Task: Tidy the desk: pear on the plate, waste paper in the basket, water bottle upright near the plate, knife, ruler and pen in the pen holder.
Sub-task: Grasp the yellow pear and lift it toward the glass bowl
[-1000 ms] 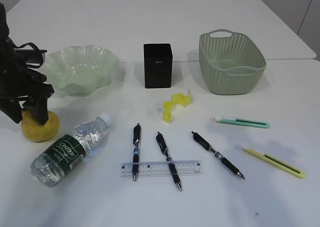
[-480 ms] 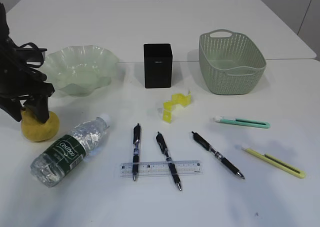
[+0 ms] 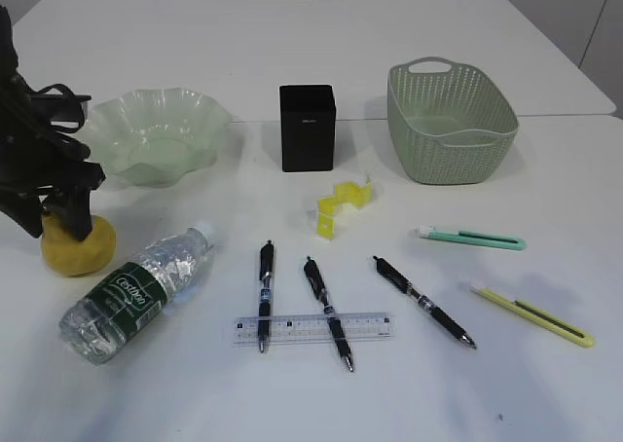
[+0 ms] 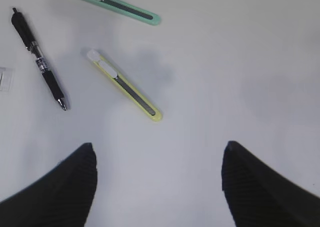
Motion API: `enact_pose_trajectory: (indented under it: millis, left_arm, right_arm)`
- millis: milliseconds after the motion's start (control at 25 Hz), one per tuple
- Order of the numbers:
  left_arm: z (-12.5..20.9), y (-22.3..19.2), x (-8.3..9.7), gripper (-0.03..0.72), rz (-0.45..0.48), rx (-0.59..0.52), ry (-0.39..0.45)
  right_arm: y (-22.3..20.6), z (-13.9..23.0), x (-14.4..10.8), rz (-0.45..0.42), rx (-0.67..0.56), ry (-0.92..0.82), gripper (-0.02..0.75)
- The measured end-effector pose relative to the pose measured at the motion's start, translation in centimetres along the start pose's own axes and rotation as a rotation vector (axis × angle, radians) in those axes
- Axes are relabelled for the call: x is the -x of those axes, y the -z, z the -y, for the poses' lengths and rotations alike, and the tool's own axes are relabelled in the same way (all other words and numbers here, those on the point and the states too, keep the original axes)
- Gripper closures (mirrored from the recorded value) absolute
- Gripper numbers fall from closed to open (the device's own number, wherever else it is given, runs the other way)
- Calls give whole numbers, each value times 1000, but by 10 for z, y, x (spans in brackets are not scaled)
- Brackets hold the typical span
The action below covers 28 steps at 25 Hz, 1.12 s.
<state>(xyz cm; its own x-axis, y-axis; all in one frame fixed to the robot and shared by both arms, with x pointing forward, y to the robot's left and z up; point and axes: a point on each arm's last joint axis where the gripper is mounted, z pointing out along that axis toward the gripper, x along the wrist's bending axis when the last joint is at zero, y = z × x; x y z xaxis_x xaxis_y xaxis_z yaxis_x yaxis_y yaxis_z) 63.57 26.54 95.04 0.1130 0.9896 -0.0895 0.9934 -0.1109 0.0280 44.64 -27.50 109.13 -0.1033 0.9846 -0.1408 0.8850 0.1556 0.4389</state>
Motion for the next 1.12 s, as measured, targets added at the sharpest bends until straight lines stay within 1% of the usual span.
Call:
enact_pose_trajectory:
  millis: [160, 480, 920, 1120]
  left_arm:
    - [1, 0, -1, 296, -15, -8, -8]
    - [1, 0, -1, 364, -17, -12, -9]
    - [1, 3, -1, 372, -17, -26, -11]
    - [-5, 18, 0, 373, -16, -28, -16]
  right_arm:
    - [0, 0, 0, 0, 4, 0, 162]
    - [0, -1, 0, -1, 8, 0, 162]
    - [0, -1, 0, -1, 8, 0, 162]
    - [0, -1, 0, -1, 12, -2, 162]
